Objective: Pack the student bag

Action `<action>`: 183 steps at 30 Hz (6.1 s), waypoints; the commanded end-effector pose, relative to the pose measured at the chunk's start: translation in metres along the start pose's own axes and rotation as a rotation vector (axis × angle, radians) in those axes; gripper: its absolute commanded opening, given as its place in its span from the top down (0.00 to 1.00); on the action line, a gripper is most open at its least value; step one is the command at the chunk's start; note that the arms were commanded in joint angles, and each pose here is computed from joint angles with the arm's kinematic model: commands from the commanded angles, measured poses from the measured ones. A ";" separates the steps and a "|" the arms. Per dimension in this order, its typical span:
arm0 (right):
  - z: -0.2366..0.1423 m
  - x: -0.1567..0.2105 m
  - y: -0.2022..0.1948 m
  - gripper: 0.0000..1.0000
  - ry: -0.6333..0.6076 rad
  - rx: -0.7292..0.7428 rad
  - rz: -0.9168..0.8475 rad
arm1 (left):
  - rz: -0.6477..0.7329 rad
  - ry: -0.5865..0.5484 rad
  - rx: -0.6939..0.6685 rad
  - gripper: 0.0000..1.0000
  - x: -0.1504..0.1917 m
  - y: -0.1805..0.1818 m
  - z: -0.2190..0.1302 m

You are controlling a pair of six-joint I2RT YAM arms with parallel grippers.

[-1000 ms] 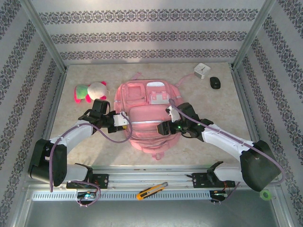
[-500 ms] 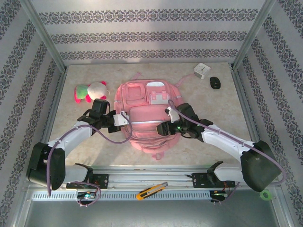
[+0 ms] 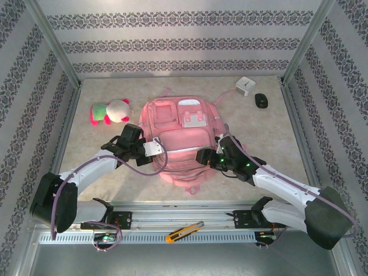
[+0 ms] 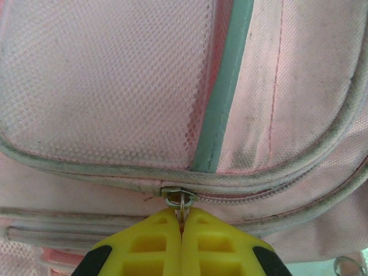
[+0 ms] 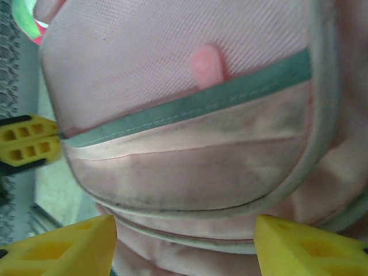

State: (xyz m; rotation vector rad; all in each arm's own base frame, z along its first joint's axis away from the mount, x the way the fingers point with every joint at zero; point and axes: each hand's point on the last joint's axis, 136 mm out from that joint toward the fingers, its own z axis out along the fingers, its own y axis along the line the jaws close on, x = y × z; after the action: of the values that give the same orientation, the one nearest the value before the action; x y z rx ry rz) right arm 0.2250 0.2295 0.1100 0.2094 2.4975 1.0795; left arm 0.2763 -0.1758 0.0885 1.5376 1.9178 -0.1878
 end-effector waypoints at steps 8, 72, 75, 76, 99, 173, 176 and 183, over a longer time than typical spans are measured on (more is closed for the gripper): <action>0.029 0.011 0.051 0.41 -0.055 -0.225 0.228 | -0.112 0.001 0.013 1.00 -0.003 -0.021 -0.006; -0.009 -0.007 0.046 0.45 -0.034 -0.069 0.022 | -0.742 -0.137 -0.092 1.00 -0.037 -0.037 0.010; -0.027 -0.030 0.028 0.43 -0.055 0.006 -0.010 | -0.743 -0.143 -0.092 1.00 -0.039 -0.036 0.010; -0.031 -0.038 0.022 0.43 -0.060 0.035 -0.024 | -0.743 -0.146 -0.093 1.00 -0.040 -0.035 0.010; 0.027 -0.037 0.003 0.58 0.019 -0.003 -0.003 | -0.797 -0.175 -0.048 1.00 -0.070 -0.035 0.019; -0.022 -0.063 0.048 0.53 -0.111 -0.011 -0.303 | -0.680 -0.400 -0.150 0.34 -0.173 -0.039 0.032; -0.027 -0.065 0.054 0.53 -0.130 -0.027 -0.363 | -0.593 -0.428 -0.154 0.27 -0.171 -0.042 0.014; -0.025 -0.068 0.056 0.53 -0.146 -0.031 -0.414 | -0.438 -0.392 -0.242 0.22 -0.145 -0.038 -0.021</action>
State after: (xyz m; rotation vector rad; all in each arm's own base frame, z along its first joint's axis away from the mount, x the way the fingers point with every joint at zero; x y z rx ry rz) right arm 0.2776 0.2266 0.1833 -0.1452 2.2770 0.8986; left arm 0.2472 -0.3115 0.1773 0.7458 1.8888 -0.5254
